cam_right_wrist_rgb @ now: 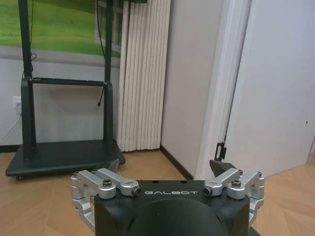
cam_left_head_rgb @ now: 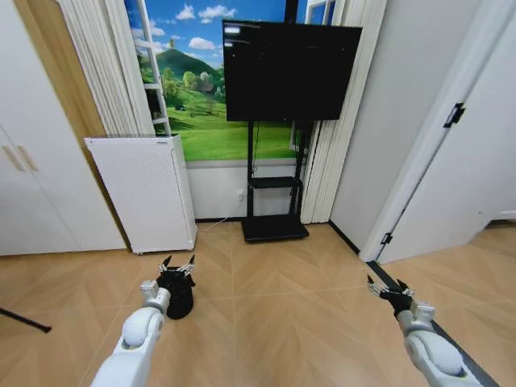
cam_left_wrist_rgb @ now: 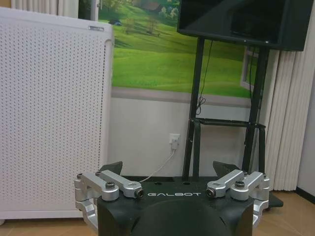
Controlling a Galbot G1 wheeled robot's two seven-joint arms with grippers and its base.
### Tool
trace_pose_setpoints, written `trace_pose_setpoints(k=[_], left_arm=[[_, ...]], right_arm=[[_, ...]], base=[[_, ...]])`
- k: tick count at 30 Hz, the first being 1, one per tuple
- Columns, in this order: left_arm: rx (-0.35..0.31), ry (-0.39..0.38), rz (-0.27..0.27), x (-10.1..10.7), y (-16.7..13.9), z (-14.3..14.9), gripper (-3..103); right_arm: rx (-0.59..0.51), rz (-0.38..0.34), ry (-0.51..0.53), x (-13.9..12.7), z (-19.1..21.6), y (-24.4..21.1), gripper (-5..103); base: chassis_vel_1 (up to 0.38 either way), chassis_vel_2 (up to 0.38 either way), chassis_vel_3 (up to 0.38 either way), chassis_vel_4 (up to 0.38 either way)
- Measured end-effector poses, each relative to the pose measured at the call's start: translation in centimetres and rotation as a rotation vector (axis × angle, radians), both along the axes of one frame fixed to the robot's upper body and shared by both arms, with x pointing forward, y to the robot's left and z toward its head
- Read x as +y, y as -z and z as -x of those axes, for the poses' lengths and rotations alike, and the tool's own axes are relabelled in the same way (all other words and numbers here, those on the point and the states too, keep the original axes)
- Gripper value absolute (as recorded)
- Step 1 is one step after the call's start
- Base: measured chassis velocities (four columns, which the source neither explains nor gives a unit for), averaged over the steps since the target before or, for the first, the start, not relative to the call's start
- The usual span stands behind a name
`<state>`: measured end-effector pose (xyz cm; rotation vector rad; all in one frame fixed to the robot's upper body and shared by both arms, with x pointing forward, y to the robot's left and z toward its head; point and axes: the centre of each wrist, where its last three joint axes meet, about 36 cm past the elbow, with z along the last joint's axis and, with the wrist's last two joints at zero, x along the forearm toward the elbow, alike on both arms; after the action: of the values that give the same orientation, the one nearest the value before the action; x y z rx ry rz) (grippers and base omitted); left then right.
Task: Pick up the trash bin and place the garbage on the floor into it.
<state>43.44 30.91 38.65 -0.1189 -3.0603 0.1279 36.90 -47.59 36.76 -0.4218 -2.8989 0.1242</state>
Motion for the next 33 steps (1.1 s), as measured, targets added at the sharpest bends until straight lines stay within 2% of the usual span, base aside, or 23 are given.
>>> trace_pose_setpoints(k=[17,22,33], left_arm=[[0.000,0.001,0.000,0.00,0.01,0.01,100],[0.000,0.001,0.000,0.00,0.01,0.01,100],[0.000,0.001,0.000,-0.01,0.00,0.00,100]], right_arm=[[0.000,0.000,0.000,0.01,0.01,0.01,100],[0.000,0.000,0.000,0.01,0.00,0.01,100],[0.000,0.000,0.000,0.01,-0.01,0.00,100]], base=[[0.345,-0.328,-0.343,0.324],[0.060,-0.049,-0.102,0.093],[-0.046,0.035,0.045,-0.037]])
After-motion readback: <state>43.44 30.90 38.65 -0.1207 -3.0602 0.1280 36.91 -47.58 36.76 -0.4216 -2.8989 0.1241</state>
